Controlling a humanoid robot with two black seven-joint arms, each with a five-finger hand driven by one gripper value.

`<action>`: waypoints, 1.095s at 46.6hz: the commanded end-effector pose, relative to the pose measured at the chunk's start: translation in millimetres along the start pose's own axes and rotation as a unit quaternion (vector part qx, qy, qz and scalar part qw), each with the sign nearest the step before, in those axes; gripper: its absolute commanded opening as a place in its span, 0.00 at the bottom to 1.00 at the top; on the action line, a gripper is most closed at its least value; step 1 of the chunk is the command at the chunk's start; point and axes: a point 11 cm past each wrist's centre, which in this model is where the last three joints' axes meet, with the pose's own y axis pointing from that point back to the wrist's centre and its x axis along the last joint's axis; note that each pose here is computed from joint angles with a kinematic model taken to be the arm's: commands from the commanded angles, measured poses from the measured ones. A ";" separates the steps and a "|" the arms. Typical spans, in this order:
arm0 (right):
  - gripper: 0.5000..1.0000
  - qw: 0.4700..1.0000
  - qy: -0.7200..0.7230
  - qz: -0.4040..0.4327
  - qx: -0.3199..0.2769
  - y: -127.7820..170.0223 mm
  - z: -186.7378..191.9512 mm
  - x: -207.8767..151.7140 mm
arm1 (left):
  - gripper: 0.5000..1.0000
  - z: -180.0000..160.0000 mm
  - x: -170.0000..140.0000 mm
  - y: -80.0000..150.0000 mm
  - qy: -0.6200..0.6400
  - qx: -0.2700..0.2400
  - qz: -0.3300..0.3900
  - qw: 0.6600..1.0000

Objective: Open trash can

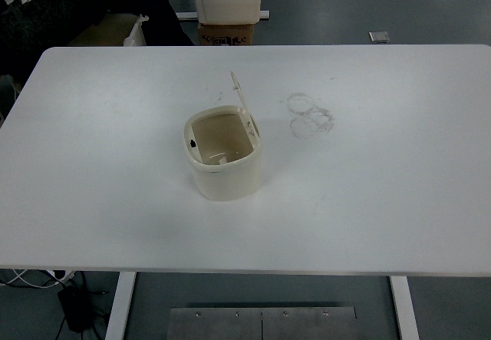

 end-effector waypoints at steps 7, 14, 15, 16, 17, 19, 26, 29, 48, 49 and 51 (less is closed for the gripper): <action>0.99 1.000 0.000 0.000 0.000 0.0 0.5 0.1 | 1.00 -36.4 32.6 4.7 0.090 -0.028 0.061 0.994; 0.99 1.000 0.000 0.000 0.000 0.0 -0.4 -0.1 | 1.00 -65.7 49.9 6.1 0.143 -0.044 0.105 0.983; 0.99 1.000 0.000 0.000 0.000 0.0 -0.4 -0.1 | 1.00 -72.0 51.7 6.5 0.150 -0.043 0.112 0.981; 0.99 1.000 0.000 0.000 0.000 0.0 0.5 0.1 | 1.00 -77.6 52.6 6.2 0.156 -0.042 0.116 0.980; 0.99 1.000 0.000 0.000 0.000 0.0 -0.4 -0.1 | 1.00 -82.5 53.6 6.4 0.162 -0.041 0.121 0.979; 0.99 1.000 0.000 0.000 0.000 0.0 0.5 0.1 | 1.00 -92.0 56.4 8.2 0.174 -0.041 0.132 0.975; 0.99 1.000 0.000 0.000 0.000 0.0 -0.4 -0.1 | 1.00 -128.3 62.5 19.3 0.214 -0.035 0.159 0.963; 0.99 1.000 0.000 0.000 0.000 0.0 -0.4 -0.1 | 1.00 -143.3 63.1 21.5 0.227 -0.032 0.170 0.958; 0.99 1.000 0.001 -0.002 0.004 -0.5 -5.1 -1.6 | 1.00 -182.5 60.4 26.1 0.283 -0.053 0.206 0.935; 0.99 1.000 0.001 -0.002 0.004 -0.5 -5.1 -1.6 | 1.00 -185.1 58.6 25.4 0.286 -0.052 0.205 0.935; 0.99 1.000 0.001 -0.003 0.005 -0.6 -6.1 -2.5 | 1.00 -186.2 58.5 25.8 0.287 -0.052 0.205 0.934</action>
